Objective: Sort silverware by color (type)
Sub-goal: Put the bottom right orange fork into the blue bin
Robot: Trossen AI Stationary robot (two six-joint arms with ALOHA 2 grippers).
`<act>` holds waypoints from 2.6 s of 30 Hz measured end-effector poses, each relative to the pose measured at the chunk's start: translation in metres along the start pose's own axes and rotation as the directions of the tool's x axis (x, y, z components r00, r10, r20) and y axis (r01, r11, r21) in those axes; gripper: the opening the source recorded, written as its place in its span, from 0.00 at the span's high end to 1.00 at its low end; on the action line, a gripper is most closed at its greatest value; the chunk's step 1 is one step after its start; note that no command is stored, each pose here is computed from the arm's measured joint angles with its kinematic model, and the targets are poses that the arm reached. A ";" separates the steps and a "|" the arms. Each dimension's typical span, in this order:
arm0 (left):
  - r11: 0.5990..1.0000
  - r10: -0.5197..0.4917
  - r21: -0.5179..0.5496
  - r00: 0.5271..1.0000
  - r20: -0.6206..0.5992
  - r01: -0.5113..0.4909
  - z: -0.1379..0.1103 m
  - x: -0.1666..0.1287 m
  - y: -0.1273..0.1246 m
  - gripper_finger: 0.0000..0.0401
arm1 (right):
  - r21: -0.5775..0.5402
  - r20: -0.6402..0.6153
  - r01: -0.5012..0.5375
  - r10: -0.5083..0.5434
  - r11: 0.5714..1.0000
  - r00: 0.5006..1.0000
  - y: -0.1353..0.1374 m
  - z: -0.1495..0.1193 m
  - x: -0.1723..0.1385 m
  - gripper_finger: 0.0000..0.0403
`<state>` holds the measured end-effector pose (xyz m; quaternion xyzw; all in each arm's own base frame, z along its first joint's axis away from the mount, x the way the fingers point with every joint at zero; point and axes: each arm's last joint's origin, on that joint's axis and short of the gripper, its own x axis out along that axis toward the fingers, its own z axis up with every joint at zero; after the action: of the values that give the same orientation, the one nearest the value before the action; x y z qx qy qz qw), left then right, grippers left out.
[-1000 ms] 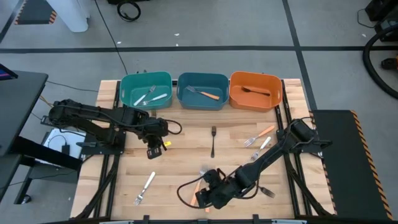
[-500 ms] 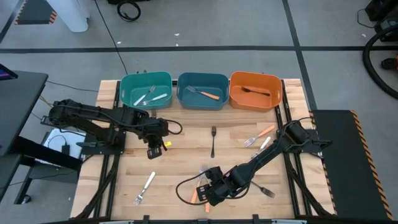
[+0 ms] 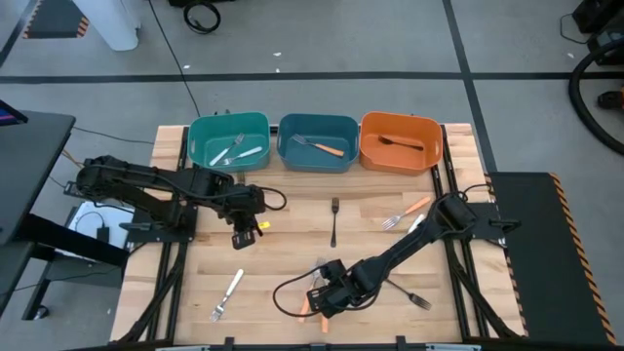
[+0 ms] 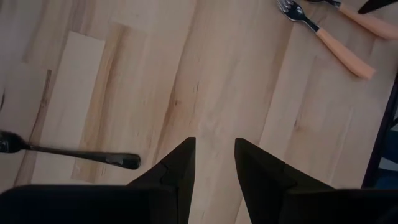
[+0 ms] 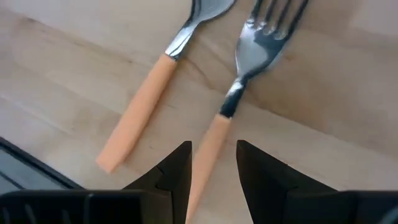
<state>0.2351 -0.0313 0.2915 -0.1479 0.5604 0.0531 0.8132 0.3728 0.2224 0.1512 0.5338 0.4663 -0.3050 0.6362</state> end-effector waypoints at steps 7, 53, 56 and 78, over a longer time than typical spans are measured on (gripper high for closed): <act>1.000 -0.002 0.000 1.000 0.006 0.002 0.000 0.000 0.000 0.70 | 0.007 0.003 0.058 -0.058 0.998 0.998 -0.004 0.007 0.006 0.67; 0.998 -0.007 0.056 1.000 0.017 0.006 0.002 0.000 -0.001 0.70 | 0.054 -0.006 0.128 -0.127 0.990 0.992 -0.017 0.016 0.012 0.69; 0.998 -0.007 0.056 1.000 0.017 0.006 0.002 0.000 -0.001 0.70 | 0.049 -0.016 0.197 -0.196 0.979 0.980 -0.023 0.017 0.010 0.71; 0.998 0.004 0.055 1.000 0.023 -0.005 0.002 0.000 0.000 0.70 | -0.128 -0.065 0.191 -0.201 0.973 0.978 -0.024 0.014 0.007 0.96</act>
<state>0.2369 -0.0311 0.2923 -0.1235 0.5528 0.0409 0.8231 0.3586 0.2038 0.1351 0.4571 0.5587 -0.3164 0.6155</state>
